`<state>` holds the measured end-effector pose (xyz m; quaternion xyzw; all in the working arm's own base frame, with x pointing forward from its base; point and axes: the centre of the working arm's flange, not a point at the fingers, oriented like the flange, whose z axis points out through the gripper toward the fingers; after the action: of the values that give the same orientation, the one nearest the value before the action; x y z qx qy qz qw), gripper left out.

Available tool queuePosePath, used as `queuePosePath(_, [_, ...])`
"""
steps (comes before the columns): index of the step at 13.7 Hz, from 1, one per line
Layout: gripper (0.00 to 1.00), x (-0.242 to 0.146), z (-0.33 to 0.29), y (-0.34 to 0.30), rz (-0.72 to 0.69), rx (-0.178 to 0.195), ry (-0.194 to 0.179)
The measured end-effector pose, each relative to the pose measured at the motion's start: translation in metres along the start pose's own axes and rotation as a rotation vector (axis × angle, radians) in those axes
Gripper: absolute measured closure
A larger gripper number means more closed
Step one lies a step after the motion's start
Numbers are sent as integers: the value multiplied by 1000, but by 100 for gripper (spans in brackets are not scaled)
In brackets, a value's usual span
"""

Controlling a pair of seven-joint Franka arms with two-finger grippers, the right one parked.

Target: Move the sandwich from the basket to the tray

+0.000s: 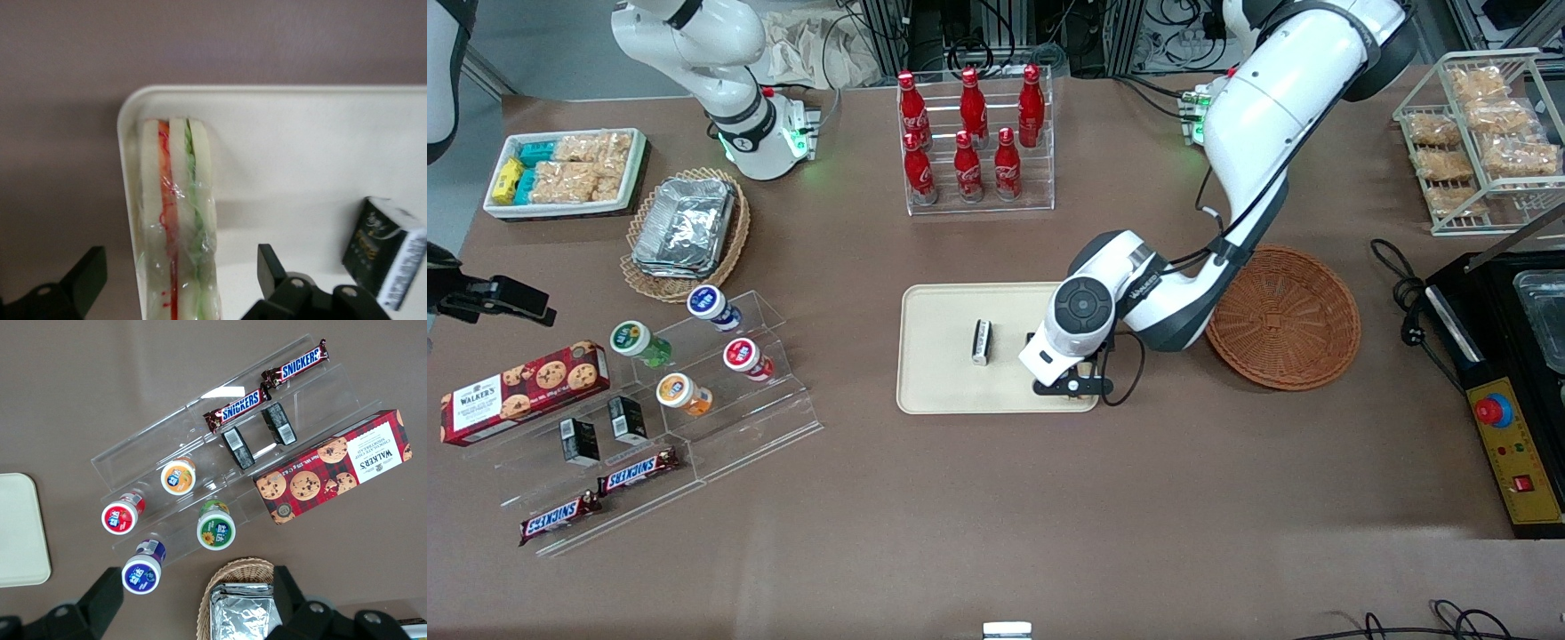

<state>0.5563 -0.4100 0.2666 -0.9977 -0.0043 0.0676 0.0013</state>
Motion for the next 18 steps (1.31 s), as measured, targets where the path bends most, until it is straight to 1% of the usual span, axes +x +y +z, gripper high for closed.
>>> queuePosePath(1, [0, 3, -24, -8, -13, 14, 11])
queuePosePath(2, [0, 2, -59, -20, -29, 41, 23])
queuePosePath(3, [0, -1, -99, -35, -52, 57, 44])
queuePosePath(5, [0, -10, -176, -66, -109, 51, 109])
queuePosePath(6, [0, -17, -206, -81, -133, 54, 136])
queuePosePath(8, [0, -33, -253, -107, -175, 65, 168])
queuePosePath(9, [0, -39, -276, -125, -178, 62, 177])
queuePosePath(11, [0, -51, -322, -181, -116, 40, 164])
queuePosePath(12, [0, -60, -345, -217, -69, 35, 162])
queuePosePath(14, [0, -77, -379, -283, 28, 38, 170])
queuePosePath(15, [0, -83, -386, -310, 74, 42, 167])
queuePosePath(16, [0, -86, -388, -331, 116, 44, 154])
queuePosePath(18, [0, -83, -385, -352, 156, 46, 140])
